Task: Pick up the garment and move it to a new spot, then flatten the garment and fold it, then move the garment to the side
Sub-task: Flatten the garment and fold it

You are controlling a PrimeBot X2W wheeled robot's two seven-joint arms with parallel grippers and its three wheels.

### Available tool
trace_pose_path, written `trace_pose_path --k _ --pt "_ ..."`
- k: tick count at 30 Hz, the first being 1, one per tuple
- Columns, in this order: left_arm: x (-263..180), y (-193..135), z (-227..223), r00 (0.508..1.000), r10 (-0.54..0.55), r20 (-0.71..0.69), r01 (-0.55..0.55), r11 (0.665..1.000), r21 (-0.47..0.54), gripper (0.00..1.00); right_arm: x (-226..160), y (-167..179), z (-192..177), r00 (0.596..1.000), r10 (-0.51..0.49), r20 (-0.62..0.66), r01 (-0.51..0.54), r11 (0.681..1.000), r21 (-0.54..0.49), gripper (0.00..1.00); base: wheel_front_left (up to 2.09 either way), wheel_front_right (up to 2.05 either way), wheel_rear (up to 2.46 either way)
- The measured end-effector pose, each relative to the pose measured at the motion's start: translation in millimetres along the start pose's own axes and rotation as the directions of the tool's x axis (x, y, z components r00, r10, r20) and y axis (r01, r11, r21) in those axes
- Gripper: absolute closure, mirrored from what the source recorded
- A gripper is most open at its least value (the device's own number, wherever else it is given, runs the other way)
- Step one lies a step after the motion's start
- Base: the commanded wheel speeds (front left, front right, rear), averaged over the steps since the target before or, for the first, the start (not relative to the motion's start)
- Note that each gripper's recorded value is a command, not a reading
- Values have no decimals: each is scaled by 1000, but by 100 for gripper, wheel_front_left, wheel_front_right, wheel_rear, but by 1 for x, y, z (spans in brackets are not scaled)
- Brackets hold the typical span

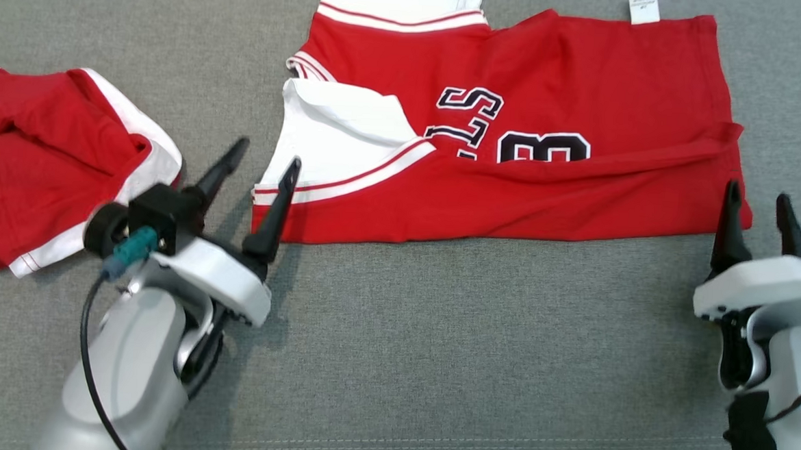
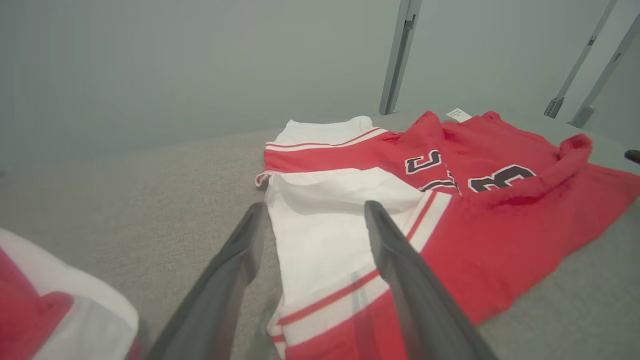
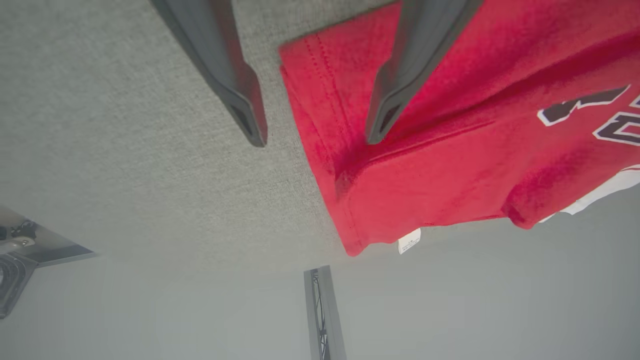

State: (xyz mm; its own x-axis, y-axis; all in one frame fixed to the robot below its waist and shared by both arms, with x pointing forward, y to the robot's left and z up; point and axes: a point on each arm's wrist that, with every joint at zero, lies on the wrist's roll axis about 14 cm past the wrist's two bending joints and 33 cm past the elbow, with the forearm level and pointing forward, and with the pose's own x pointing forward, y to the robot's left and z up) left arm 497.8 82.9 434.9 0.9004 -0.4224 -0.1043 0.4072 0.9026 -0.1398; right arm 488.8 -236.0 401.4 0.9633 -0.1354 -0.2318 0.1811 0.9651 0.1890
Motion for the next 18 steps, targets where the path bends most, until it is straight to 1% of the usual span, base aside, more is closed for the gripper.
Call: trace_pose_path --k 3,6,18 --pt "-12 -5 -6 1000 8 -10 -8 1000 -24 0 -12 -5 -7 1000 -12 -19 12 1000 13 0 0 0 0" --pt "-17 -8 -6 1000 9 -8 -9 999 -33 0 -16 -7 -10 1000 -19 -25 19 1000 21 0 0 0 0" --pt "-24 -1 -17 999 30 -30 -31 998 -48 0 -9 -7 -29 997 -30 -71 33 999 39 0 0 0 0"
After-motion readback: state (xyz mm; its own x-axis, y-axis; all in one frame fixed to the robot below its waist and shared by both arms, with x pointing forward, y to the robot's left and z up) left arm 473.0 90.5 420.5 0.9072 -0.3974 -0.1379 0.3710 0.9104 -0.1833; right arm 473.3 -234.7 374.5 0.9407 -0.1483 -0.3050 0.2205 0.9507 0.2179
